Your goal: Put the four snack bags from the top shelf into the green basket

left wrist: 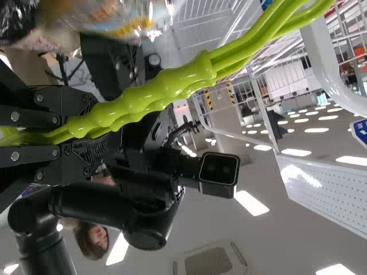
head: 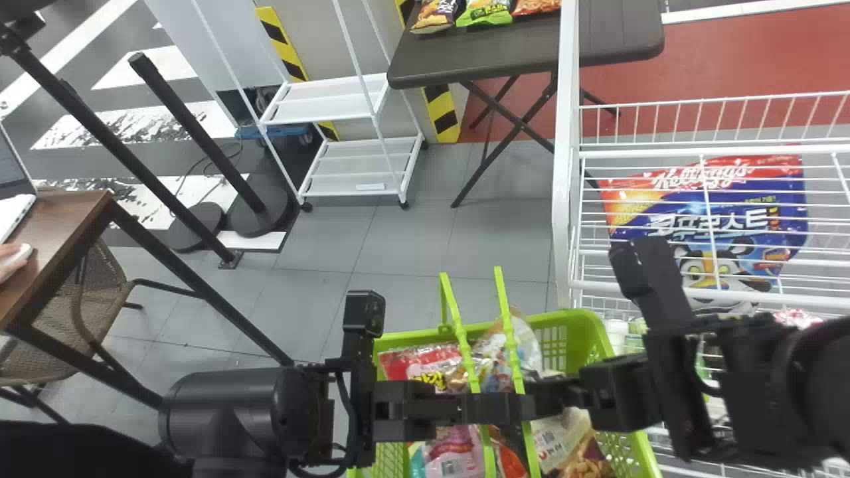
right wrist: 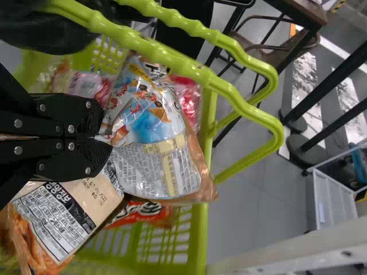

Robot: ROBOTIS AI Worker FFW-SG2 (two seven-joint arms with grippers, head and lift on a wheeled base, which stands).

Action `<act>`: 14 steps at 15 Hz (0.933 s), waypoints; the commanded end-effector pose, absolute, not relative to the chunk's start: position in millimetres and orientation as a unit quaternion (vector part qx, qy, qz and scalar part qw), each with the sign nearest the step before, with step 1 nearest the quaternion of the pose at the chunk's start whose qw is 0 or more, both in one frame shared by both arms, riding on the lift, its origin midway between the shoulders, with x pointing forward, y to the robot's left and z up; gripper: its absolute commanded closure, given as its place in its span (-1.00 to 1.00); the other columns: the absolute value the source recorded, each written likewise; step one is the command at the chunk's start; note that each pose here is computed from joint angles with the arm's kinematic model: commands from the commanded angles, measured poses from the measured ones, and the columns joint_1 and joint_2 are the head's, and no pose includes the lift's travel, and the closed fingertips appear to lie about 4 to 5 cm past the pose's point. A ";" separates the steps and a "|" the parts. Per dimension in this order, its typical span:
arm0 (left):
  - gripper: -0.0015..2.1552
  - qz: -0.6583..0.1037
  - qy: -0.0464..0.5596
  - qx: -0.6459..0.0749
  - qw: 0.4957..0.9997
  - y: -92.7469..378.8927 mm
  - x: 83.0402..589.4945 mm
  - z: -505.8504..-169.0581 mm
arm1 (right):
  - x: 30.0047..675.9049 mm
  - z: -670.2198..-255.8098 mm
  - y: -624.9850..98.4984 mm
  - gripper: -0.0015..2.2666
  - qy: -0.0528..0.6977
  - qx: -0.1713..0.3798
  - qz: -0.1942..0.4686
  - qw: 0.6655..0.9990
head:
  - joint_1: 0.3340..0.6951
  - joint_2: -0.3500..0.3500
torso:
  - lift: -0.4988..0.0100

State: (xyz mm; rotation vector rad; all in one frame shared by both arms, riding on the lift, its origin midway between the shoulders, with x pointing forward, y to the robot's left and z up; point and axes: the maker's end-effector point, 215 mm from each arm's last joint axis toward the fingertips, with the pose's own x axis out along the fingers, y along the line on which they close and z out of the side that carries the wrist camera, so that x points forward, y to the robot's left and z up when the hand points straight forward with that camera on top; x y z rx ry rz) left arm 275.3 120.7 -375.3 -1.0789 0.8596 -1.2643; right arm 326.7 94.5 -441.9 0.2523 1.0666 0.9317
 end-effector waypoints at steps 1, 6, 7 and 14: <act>0.99 -0.548 0.368 -0.469 0.587 120.4 274.1 -372.0 | 331.9 -446.2 97.1 0.99 0.491 0.106 0.423 0.754 | 1.00 1.00 | 0.96; 0.99 -0.543 0.368 -0.467 0.593 124.6 278.1 -373.5 | 303.0 -457.1 73.0 -0.99 0.540 0.100 0.419 0.723 | 1.00 1.00 | 0.96; 0.99 -0.541 0.369 -0.467 0.594 126.3 278.7 -375.6 | 309.9 -435.8 67.0 -1.00 0.514 0.112 0.420 0.740 | 1.00 1.00 | 0.96; 0.99 -0.527 0.369 -0.478 0.598 137.8 285.4 -383.5 | 371.4 -339.6 -46.7 -0.98 0.384 0.171 0.346 0.839 | 1.00 0.76 | 0.96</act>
